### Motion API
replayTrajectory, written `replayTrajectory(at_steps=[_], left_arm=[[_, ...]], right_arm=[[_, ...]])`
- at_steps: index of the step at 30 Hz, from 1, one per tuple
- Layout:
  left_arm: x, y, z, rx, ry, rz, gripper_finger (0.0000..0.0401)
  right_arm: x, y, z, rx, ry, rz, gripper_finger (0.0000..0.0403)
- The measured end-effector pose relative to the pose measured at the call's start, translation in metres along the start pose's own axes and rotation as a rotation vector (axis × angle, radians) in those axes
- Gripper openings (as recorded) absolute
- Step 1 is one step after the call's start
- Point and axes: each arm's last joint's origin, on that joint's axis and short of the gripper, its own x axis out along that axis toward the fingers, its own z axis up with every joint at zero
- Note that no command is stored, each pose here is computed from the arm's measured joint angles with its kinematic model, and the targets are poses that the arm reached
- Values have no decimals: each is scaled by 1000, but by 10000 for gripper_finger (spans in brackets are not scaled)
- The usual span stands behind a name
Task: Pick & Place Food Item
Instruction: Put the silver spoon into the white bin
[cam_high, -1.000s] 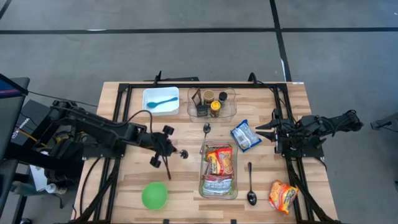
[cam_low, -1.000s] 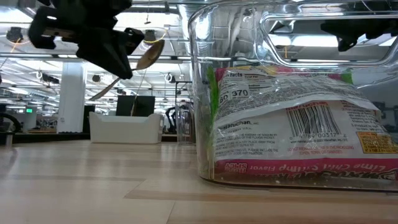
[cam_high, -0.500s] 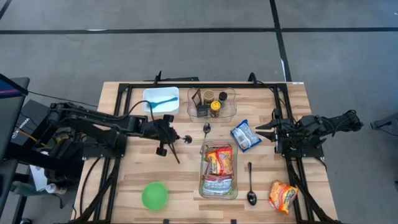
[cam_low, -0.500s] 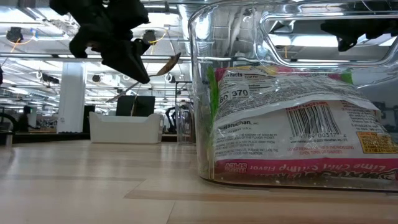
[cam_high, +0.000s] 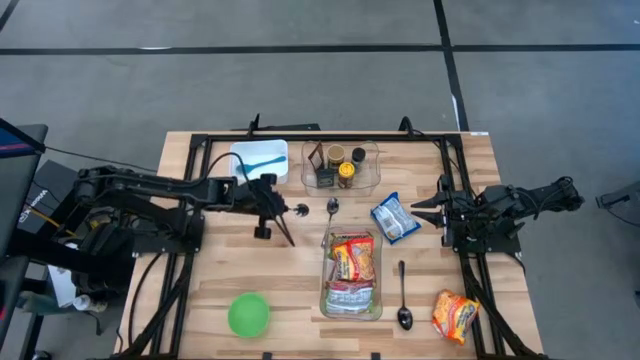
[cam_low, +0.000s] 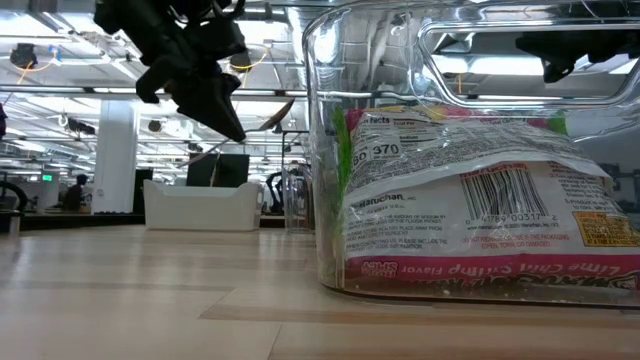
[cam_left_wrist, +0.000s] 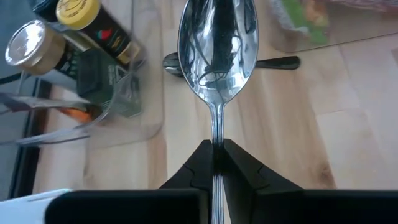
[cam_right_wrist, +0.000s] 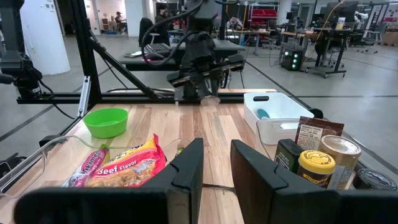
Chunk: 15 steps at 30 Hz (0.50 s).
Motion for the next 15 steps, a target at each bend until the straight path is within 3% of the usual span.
replayTrajectory(at_steps=[15], left_arm=[[4, 55, -20, -156, 40, 172, 8]], right_arm=[[0, 0, 0, 0, 0, 0, 74]])
